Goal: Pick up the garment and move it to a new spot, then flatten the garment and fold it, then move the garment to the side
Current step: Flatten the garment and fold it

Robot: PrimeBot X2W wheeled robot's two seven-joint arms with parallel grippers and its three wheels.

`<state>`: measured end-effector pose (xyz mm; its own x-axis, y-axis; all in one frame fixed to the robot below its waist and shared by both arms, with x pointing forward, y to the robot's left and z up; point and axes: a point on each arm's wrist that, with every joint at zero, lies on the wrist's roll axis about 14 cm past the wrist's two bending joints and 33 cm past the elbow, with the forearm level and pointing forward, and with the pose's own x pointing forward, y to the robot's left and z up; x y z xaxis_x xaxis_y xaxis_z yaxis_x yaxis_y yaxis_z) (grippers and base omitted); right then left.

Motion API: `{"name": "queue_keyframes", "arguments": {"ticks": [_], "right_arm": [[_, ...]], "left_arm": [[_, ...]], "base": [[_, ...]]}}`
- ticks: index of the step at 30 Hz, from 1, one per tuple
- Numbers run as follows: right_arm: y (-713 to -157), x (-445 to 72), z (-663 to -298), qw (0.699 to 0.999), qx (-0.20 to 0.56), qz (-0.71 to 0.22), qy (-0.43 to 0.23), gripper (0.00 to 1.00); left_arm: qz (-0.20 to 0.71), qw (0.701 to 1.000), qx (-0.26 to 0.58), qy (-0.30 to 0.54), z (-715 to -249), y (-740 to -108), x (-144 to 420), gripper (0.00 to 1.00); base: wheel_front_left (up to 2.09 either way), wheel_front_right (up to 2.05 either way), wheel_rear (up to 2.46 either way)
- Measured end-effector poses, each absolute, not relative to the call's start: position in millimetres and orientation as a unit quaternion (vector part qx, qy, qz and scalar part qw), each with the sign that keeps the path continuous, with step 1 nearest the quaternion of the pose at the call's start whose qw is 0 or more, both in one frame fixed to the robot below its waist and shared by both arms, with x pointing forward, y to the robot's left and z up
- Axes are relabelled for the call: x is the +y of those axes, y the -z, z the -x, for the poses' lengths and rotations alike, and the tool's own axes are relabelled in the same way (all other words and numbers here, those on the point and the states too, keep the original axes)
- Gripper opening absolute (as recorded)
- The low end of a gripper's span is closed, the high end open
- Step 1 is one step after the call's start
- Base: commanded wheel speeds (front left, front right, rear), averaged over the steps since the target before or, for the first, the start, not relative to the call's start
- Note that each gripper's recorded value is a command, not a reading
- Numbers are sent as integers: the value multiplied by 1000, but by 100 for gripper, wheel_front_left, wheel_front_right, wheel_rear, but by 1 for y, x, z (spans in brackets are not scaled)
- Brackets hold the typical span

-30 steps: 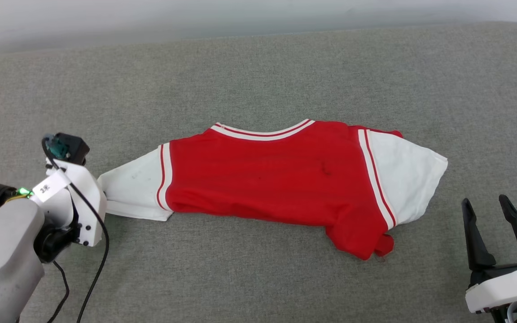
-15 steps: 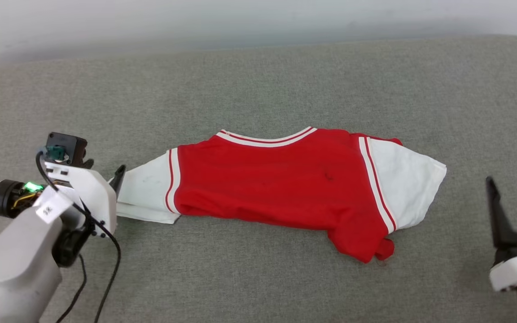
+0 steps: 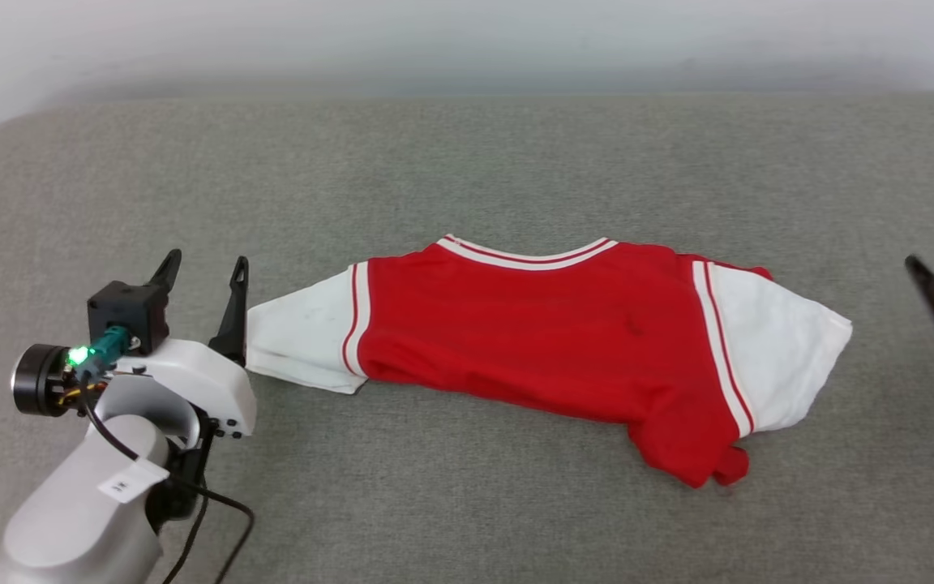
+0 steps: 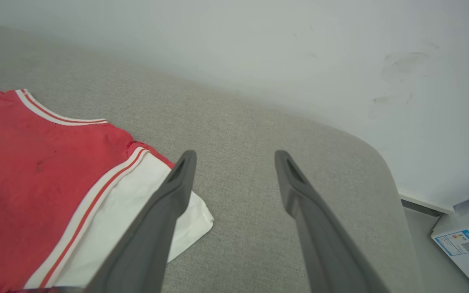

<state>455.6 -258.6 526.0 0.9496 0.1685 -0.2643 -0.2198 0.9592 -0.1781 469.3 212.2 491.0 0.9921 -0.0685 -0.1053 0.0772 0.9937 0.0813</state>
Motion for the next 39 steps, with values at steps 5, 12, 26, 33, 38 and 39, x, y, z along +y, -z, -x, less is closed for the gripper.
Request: {"name": "queue_keyframes", "arguments": {"ticks": [5, 12, 26, 33, 38, 39], "right_arm": [[-482, -248, -454, 945, 274, 106, -142, 100], [-426, -250, -459, 880, 434, 114, -156, 100], [-351, -244, -462, 829, 517, 137, -164, 100], [-367, -236, -466, 865, 454, 119, -177, 0], [-408, -246, -478, 907, 372, 107, -163, 0], [-417, -249, -479, 914, 358, 104, -160, 0]], "left_arm": [[-42, 999, 19, 0, -462, -501, 218, 100], [-39, 997, -35, -49, -445, -516, 220, 100], [-31, 997, 1, -71, -432, -480, 226, 100], [-37, 997, -7, -65, -436, -484, 231, 100], [-40, 998, -23, -46, -438, -497, 232, 100], [-44, 998, -26, -38, -439, -500, 231, 100]], "base": [[0, 0, 0], [0, 0, 0], [0, 0, 0], [0, 0, 0], [0, 0, 0], [0, 0, 0]]}}
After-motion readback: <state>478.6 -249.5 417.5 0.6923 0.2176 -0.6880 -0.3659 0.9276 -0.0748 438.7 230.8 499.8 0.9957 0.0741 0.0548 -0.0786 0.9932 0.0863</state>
